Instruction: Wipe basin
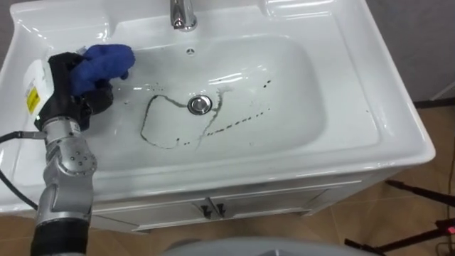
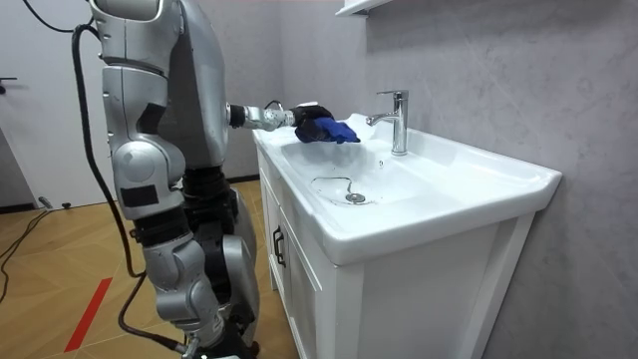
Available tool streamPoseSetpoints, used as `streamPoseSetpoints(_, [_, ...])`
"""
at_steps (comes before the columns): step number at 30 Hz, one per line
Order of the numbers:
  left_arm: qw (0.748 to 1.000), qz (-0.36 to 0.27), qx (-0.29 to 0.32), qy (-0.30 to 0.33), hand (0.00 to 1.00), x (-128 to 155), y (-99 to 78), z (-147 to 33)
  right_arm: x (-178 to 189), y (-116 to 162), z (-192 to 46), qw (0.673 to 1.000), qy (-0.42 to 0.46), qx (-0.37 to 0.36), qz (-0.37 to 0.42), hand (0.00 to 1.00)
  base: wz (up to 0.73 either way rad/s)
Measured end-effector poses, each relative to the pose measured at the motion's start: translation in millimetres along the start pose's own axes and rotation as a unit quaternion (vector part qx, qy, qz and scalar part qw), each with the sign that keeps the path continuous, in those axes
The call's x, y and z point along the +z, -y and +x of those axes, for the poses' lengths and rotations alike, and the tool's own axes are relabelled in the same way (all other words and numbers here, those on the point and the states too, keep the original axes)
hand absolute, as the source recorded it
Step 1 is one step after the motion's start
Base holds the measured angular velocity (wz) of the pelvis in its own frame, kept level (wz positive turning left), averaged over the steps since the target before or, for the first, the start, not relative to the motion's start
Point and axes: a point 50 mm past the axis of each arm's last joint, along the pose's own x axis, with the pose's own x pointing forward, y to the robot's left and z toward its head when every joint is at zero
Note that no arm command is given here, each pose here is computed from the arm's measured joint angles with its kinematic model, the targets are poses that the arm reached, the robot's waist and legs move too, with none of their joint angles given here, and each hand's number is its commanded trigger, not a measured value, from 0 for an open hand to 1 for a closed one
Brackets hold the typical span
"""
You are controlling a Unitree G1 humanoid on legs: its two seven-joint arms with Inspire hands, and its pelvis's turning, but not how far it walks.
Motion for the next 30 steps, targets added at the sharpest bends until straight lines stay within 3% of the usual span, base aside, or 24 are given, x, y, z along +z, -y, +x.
streamPoseSetpoints(5, [1.0,-0.001,0.013,0.021,1.0,6,-2.4,0.5,0,-1,0,1.0,0.0,0.0,0.0,0.0,-0.04])
streamPoseSetpoints(11, [0.999,0.015,-0.017,0.034,1.0,10,13.4,-4.6,-1,-3,1,1.0,0.004,-0.001,0.0,0.0,0.0])
streamPoseSetpoints(18, [0.99,0.106,-0.086,0.04,1.0,-2,32.8,-20.3,3,-2,1,1.0,0.01,0.004,-0.001,0.0,-0.05])
streamPoseSetpoints(24, [0.965,0.197,-0.17,-0.021,1.0,-39,50.5,-33.3,3,3,-1,1.0,0.009,-0.007,0.003,0.0,-0.04])
streamPoseSetpoints(30, [0.953,0.233,-0.191,-0.033,1.0,-44,54.1,-34.4,7,8,-2,1.0,0.007,-0.019,0.0,0.0,-0.08])
